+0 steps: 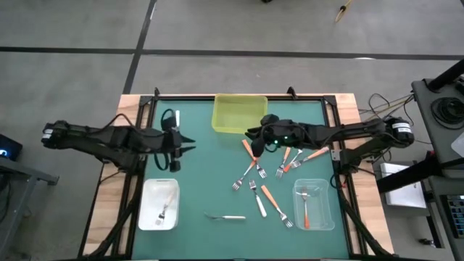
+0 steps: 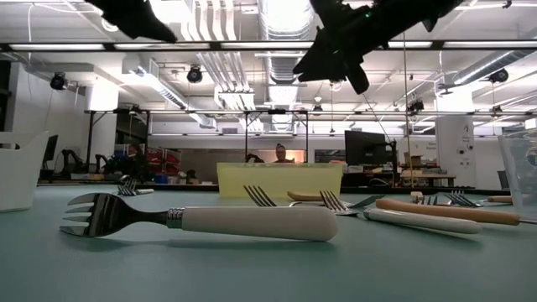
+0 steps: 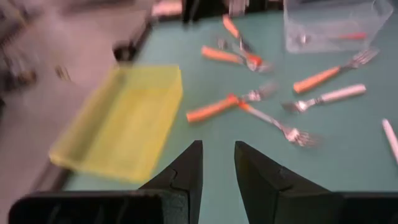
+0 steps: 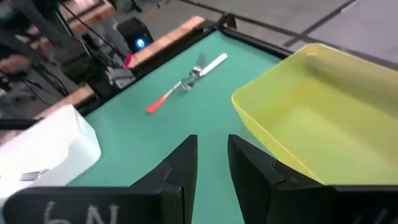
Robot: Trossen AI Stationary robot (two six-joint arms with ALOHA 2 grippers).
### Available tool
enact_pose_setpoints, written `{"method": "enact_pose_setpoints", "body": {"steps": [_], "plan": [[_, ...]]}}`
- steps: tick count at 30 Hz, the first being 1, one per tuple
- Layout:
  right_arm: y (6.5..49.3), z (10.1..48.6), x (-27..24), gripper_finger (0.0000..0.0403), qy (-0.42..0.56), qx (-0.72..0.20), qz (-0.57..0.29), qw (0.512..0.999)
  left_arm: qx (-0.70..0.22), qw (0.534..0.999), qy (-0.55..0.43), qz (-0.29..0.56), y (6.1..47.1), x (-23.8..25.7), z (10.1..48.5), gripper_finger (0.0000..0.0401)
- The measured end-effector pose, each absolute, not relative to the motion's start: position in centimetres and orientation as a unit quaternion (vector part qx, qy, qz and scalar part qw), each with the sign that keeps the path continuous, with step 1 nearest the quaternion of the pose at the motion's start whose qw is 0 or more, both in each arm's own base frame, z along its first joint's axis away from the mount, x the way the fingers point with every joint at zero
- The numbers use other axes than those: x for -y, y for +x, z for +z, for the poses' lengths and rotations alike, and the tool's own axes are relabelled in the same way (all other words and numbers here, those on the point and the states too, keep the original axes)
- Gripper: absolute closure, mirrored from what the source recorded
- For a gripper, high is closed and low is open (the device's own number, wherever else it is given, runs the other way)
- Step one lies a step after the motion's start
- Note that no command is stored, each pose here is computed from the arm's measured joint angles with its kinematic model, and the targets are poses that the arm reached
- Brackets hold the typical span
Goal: Sort silverware by color (type)
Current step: Put the yellow fork into the yellow bin
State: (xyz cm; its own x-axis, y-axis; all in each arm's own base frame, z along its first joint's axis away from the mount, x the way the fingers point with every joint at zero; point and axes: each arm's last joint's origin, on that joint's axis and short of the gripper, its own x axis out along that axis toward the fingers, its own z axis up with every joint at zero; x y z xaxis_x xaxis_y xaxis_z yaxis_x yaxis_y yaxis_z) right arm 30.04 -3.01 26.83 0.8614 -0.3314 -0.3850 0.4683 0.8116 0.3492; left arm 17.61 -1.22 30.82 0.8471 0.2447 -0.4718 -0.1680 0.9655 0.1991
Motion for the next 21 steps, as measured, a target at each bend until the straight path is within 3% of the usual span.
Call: {"method": "enact_pose_setpoints", "body": {"steps": [13, 21], "plan": [[34.8, 27.6, 3.4, 0.0323, 0.198, -0.339, -0.255, 0.884, -0.196, 0.962, 0.13, 0.137, 15.8, -0.4, 30.7, 0.0326], [37.4, 27.0, 3.5, 0.0321, 0.174, -0.45, -0.272, 0.832, -0.111, 0.974, 0.134, 0.145, 13.1, -0.5, 31.8, 0.0326]]}}
